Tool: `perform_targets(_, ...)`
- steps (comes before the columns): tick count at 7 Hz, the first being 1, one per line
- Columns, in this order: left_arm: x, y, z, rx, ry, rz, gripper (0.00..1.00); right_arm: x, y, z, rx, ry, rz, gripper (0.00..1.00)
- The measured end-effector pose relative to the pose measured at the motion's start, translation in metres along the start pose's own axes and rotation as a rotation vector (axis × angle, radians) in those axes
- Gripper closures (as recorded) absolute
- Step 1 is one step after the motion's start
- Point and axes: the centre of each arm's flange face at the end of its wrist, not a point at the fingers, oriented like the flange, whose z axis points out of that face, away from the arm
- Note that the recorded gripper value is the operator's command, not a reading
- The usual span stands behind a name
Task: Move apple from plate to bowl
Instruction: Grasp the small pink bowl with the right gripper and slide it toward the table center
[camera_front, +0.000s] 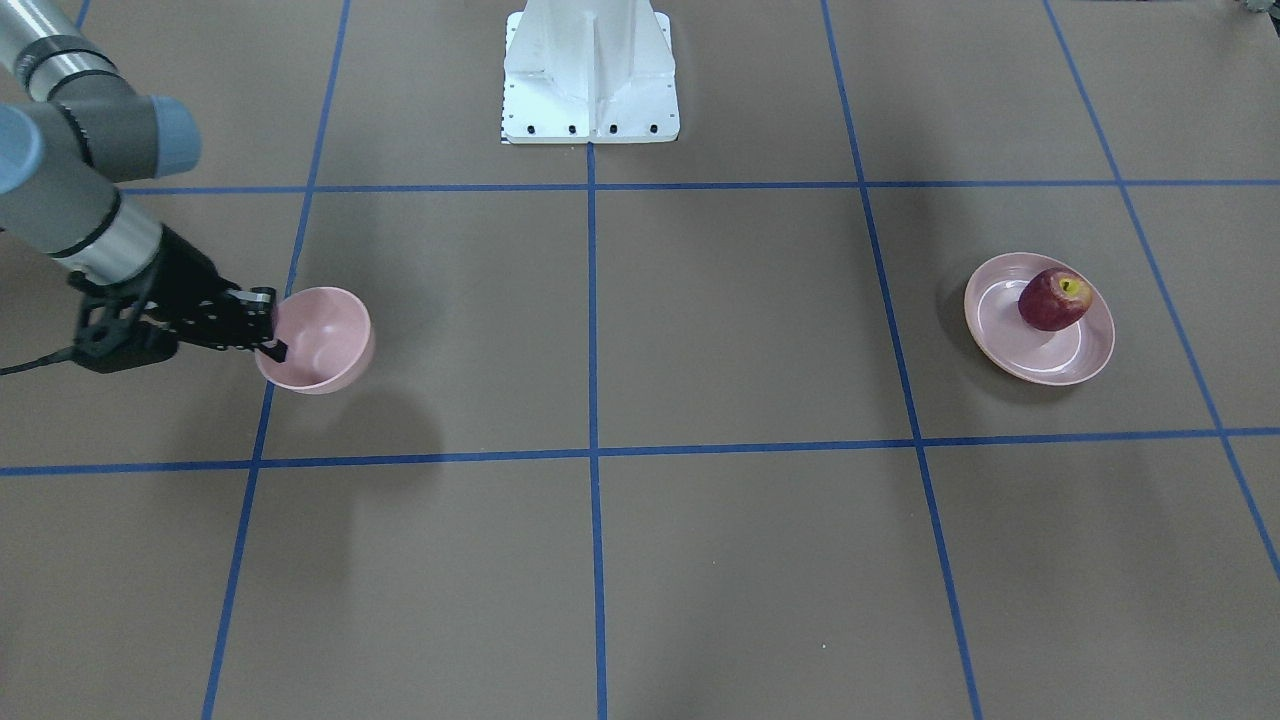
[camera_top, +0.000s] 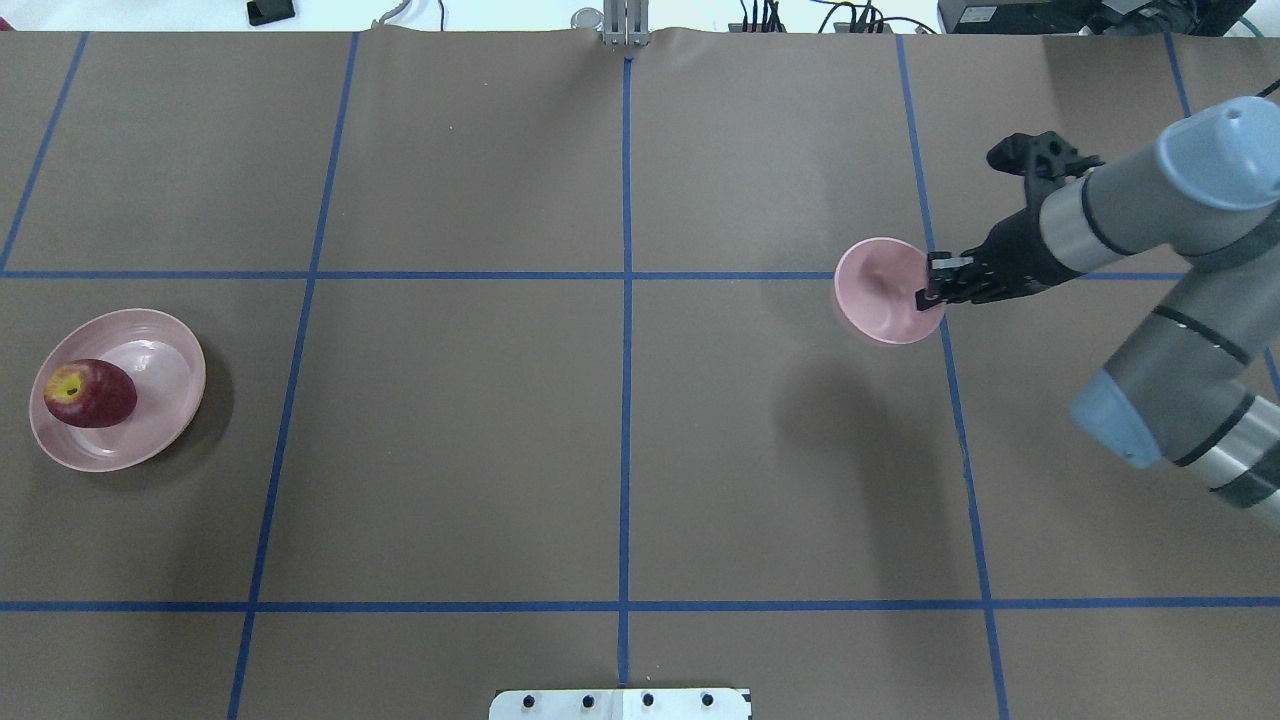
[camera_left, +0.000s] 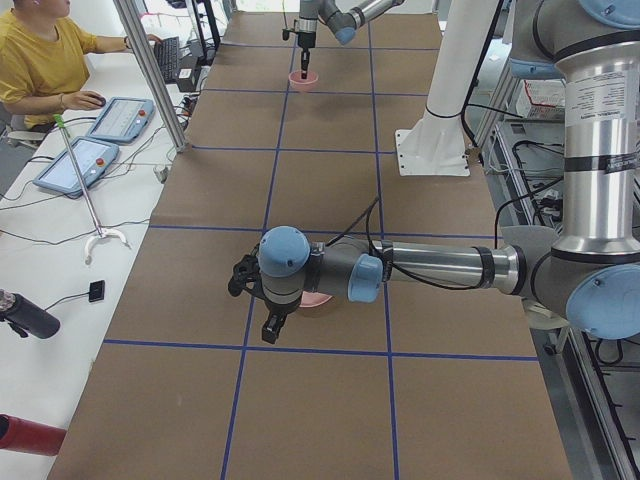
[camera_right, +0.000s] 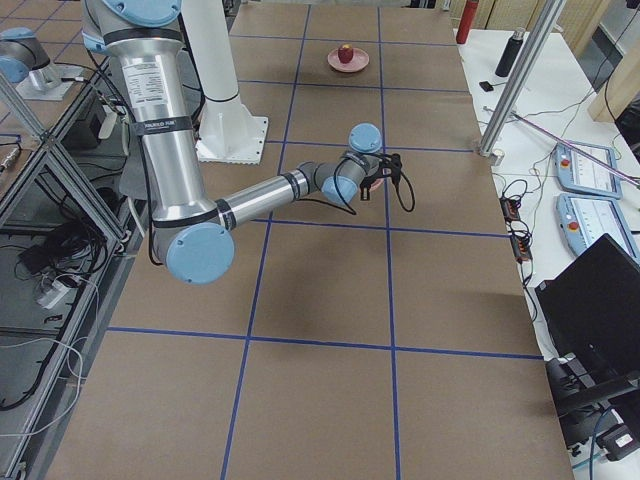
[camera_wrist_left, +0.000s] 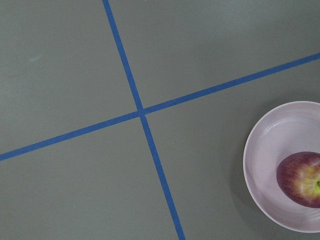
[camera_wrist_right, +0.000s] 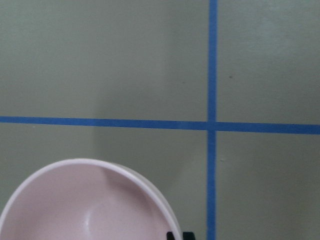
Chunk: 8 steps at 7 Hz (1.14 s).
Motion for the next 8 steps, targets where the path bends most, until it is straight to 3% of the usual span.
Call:
perform_targets(3, 0.001, 0.0, 0.003, -0.006, 0.002, 0.001, 0.02, -0.171, 0.049, 0.076, 0.045, 0.079, 0.088, 1.0)
perform_targets(5, 0.0, 0.001, 0.005, -0.01, 0.003, -0.002, 0.02, -0.21, 0.072, 0.108, 0.059, 0.109, 0.094, 1.0)
perform_targets(7, 0.0, 0.001, 0.006, -0.012, 0.004, -0.002, 0.02, -0.219, 0.082, 0.117, 0.055, 0.111, 0.083, 0.77)
perform_targets(8, 0.0, 0.001, 0.006, -0.013, 0.004, -0.001, 0.02, -0.222, 0.085, 0.119, 0.052, 0.109, 0.078, 0.43)
